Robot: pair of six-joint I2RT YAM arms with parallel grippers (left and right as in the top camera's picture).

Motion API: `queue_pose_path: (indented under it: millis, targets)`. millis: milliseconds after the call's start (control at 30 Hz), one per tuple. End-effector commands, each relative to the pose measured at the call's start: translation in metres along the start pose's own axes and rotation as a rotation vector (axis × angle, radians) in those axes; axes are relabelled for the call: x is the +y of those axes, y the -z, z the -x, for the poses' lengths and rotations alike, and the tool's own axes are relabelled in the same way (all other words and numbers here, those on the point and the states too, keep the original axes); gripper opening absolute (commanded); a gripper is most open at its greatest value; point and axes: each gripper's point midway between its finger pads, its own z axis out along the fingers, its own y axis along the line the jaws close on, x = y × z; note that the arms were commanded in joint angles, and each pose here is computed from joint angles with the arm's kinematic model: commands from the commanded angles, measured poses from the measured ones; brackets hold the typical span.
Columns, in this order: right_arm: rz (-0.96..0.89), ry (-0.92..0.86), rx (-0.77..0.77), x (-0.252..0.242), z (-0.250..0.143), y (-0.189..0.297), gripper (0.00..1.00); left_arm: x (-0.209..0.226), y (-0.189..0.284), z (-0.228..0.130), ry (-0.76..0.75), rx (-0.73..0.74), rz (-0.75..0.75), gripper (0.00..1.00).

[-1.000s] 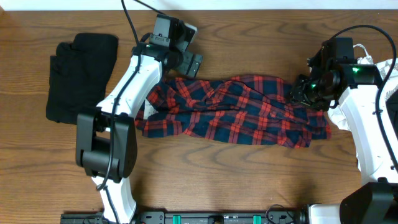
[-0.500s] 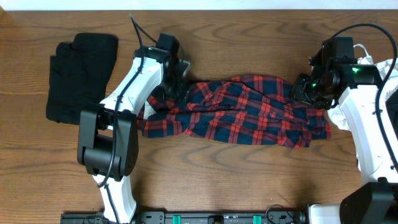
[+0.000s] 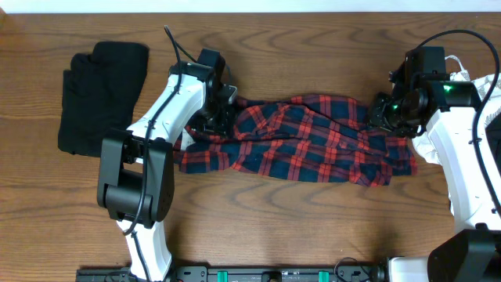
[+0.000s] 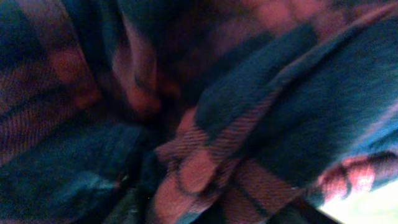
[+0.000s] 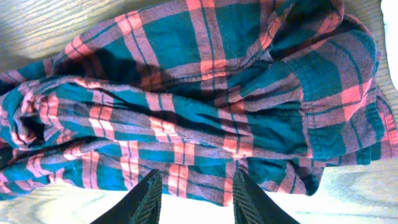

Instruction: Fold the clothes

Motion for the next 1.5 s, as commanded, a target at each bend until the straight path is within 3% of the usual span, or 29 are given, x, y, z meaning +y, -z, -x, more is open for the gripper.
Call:
queue_pose_path:
  millis: [0, 133, 233, 333, 400, 467, 567, 800, 1267, 1367, 1467]
  targets:
    - [-0.004, 0.025, -0.024, 0.001, 0.001, 0.006, 0.36, 0.001, 0.000, -0.019, 0.029, 0.078, 0.004, 0.52]
    - [-0.004, 0.025, -0.027, 0.001, 0.002, 0.005, 0.36, 0.000, 0.002, -0.039, 0.043, 0.161, 0.004, 0.43]
    - [-0.005, 0.026, -0.026, 0.001, 0.002, 0.005, 0.36, 0.000, 0.003, -0.045, 0.047, 0.185, 0.003, 0.43]
    - [-0.005, 0.025, -0.024, 0.001, 0.001, 0.005, 0.36, 0.002, 0.002, -0.040, 0.043, 0.164, 0.013, 0.58]
    - [-0.006, 0.024, -0.020, 0.000, 0.000, 0.004, 0.36, 0.013, 0.001, -0.031, 0.033, 0.129, 0.078, 0.63]
    - [-0.008, 0.023, -0.015, 0.000, -0.002, 0.002, 0.36, 0.027, 0.002, -0.023, 0.024, 0.097, 0.154, 0.74]
    - [-0.010, 0.022, -0.008, -0.001, -0.003, 0.002, 0.36, 0.039, 0.004, -0.021, 0.021, 0.089, 0.228, 0.74]
    - [-0.009, 0.023, -0.012, -0.001, -0.003, 0.001, 0.36, 0.040, 0.008, -0.023, 0.021, 0.094, 0.235, 0.75]
    - [-0.004, 0.026, -0.024, 0.000, 0.001, 0.001, 0.36, 0.027, 0.090, 0.016, 0.027, -0.277, 0.241, 0.84]
    - [0.020, 0.103, -0.026, 0.005, 0.001, 0.001, 0.30, 0.021, 0.100, 0.022, 0.019, -0.332, 0.218, 0.84]
    - [0.088, 0.198, -0.022, 0.018, 0.000, 0.002, 0.09, -0.010, 0.104, 0.040, -0.024, -0.406, 0.048, 0.75]
